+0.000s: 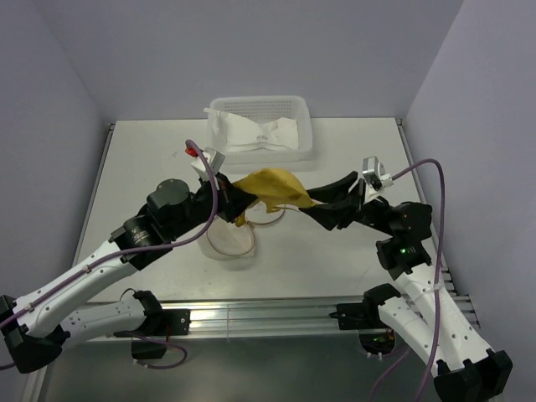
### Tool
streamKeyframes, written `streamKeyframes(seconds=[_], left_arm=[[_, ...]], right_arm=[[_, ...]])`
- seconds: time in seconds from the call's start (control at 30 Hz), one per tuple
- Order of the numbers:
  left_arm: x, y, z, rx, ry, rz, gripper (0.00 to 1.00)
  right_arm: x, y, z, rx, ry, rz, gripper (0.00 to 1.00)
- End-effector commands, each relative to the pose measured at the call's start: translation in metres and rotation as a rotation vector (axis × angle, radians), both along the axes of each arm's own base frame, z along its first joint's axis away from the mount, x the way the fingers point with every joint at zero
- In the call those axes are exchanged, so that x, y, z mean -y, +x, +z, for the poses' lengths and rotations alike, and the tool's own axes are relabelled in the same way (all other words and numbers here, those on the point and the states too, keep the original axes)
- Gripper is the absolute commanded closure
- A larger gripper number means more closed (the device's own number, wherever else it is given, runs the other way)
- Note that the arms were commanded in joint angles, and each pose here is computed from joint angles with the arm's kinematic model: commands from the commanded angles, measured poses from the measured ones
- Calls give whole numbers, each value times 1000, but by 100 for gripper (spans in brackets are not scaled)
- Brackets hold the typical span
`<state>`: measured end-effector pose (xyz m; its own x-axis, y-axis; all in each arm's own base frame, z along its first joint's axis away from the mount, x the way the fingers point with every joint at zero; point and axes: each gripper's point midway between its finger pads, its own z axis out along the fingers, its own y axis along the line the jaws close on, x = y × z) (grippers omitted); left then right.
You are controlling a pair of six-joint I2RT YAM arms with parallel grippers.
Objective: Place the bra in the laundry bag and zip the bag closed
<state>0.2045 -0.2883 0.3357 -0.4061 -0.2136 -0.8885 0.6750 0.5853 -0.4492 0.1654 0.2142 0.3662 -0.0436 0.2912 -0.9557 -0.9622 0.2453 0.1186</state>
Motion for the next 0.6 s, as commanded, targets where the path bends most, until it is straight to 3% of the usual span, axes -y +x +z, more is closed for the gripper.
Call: streamKeyframes(seconds=[0.0,0.1,0.33,0.53,0.57], left_arm=[[-11,9,29,32,-11,69,100],[-24,26,27,28,38,183,100],[-30,37,28,48,69,246,100],[-12,12,34,97,57,59,100],[-9,7,34,104,60,20,100]], right_arm=[[11,31,-6,-3,33,-171,46],[17,40,-2,3,64,-237,34],[10,31,18,2,14,-167,31],[3,44,21,-78,-52,-152,15],[-2,49,14,-94,-83,-137,4]])
